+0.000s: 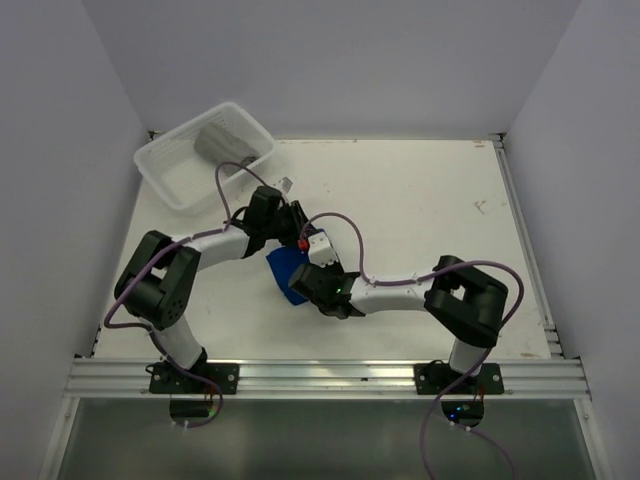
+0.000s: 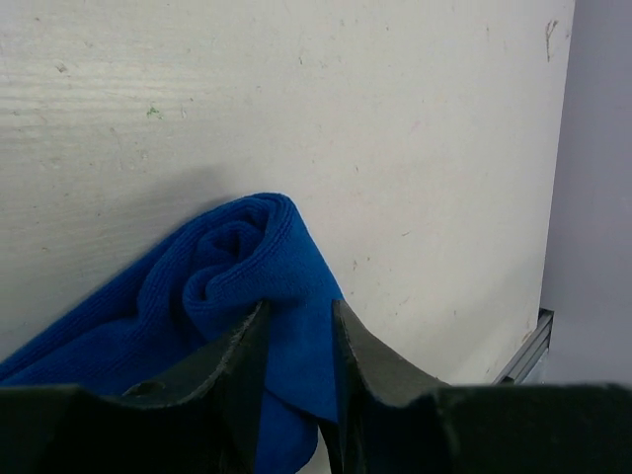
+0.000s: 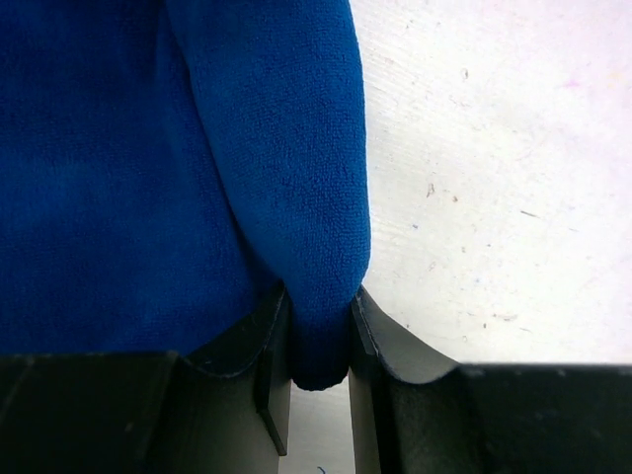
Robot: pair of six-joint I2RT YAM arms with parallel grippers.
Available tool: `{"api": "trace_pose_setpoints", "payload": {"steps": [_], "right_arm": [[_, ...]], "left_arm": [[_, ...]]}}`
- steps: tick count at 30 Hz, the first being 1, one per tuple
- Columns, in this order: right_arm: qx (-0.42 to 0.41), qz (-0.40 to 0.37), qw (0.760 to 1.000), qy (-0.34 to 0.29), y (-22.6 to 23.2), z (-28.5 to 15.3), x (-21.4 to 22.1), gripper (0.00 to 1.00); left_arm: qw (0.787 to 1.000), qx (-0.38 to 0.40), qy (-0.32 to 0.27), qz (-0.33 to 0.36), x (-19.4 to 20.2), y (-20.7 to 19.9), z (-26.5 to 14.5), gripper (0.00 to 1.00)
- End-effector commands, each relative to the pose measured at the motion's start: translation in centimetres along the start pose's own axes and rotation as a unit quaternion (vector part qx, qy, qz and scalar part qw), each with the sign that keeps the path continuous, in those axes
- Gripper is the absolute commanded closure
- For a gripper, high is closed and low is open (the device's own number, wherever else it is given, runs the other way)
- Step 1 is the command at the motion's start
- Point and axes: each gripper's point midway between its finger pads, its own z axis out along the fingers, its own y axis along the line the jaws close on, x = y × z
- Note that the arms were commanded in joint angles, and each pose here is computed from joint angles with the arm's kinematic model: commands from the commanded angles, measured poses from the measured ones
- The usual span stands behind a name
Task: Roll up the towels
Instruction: Roll the towel
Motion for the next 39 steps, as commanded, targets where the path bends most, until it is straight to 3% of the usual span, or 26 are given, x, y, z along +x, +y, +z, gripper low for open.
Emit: {"api": "trace_pose_setpoints", "payload": {"steps": [1,12,25,30,31,34,39], "right_arm": [[0.077,-0.069,0.994,-0.021,-1.7,-0.7,-0.4,1.0],[0.113,-0.18,0.976,-0.051,2.3,-2.0,-1.0,1.0],[0.1,-0.18,0.978,-0.045,3.3,-1.8,-0.9,1.0],[0.076,-0.14,0.986,-0.056,2.9,-3.0,-2.2,0.77],[0.064,-0.125,0.989,-0.052,2.8,-3.1,-2.4,0.65],[0.026,-0.071,0.996,-0.053,2.3,-4.0,-3.4,0.46],[-0.032,-0.038,0.997,-0.057,2.1,-5.7,-4.3,0.31]], "left_arm": [[0.999,0.016,-0.044,0.017,-3.0,-2.2,-1.8,0.65],[0.997,0.075,-0.025,0.016,-1.7,-3.6,-1.9,0.67],[1.0,-0.008,0.02,0.005,3.0,3.8,0.5,0.68],[0.999,-0.036,0.024,0.002,3.7,5.7,1.0,0.68],[0.999,-0.041,0.021,0.002,3.5,5.9,1.1,0.68],[0.998,-0.053,0.022,0.003,3.6,6.7,1.2,0.69],[0.997,-0.067,0.028,-0.008,4.0,8.2,1.5,0.73]]}}
